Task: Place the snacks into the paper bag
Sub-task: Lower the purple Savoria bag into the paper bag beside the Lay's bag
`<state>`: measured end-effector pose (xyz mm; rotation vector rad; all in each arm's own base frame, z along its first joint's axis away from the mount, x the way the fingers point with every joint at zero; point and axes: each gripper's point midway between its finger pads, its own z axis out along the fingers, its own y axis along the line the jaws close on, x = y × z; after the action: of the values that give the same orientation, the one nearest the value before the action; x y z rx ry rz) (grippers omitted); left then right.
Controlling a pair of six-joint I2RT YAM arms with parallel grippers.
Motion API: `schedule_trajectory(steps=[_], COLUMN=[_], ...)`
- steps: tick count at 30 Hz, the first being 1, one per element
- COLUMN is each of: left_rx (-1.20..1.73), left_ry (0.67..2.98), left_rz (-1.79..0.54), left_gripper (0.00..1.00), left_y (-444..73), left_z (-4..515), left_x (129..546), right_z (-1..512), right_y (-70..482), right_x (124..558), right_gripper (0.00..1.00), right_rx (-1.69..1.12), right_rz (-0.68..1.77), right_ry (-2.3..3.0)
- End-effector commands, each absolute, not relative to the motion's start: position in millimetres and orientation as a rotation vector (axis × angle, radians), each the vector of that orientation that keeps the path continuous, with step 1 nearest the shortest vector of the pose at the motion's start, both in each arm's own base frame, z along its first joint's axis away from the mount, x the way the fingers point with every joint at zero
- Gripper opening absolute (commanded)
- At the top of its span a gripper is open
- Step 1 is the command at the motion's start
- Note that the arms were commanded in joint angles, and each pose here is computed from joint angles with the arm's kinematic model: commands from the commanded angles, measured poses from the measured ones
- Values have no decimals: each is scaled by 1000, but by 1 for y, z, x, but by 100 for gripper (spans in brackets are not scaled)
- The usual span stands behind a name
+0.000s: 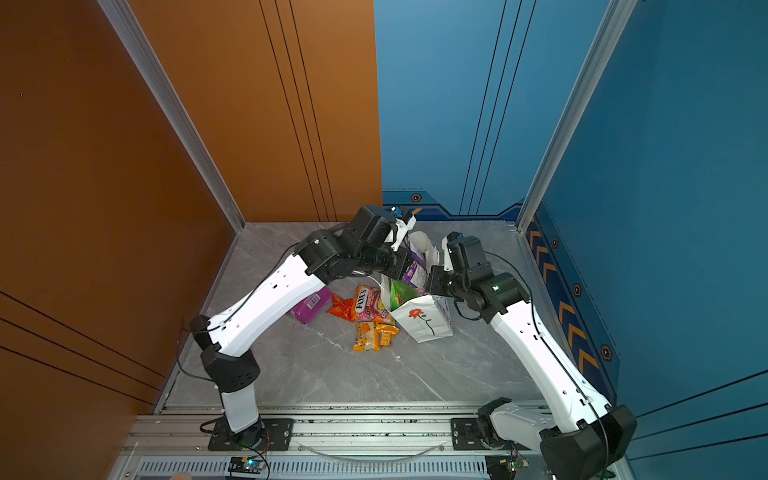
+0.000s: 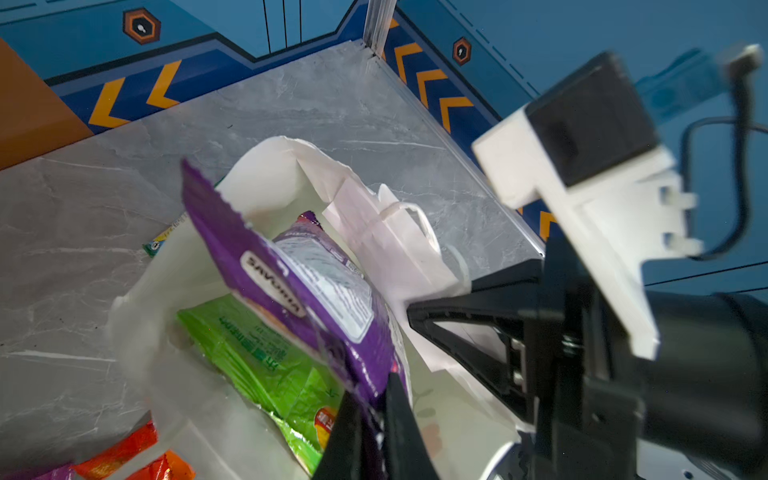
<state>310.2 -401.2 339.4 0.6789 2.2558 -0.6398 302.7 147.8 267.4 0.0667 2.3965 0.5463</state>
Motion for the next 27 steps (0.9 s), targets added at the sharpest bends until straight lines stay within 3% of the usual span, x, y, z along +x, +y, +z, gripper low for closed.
schedule_trajectory(steps=[1,27], left_rx=[706,688], left_ry=[2247,2383], left_rz=[-595,-595], left_gripper=[0,0], left_y=[-404,-426], left_z=[342,279], left_x=[313,353], right_z=[276,265], right_y=[151,149], right_x=[304,301], right_gripper=[4,4], right_rx=[99,116], right_rz=[590,589], right_ry=[2339,2356])
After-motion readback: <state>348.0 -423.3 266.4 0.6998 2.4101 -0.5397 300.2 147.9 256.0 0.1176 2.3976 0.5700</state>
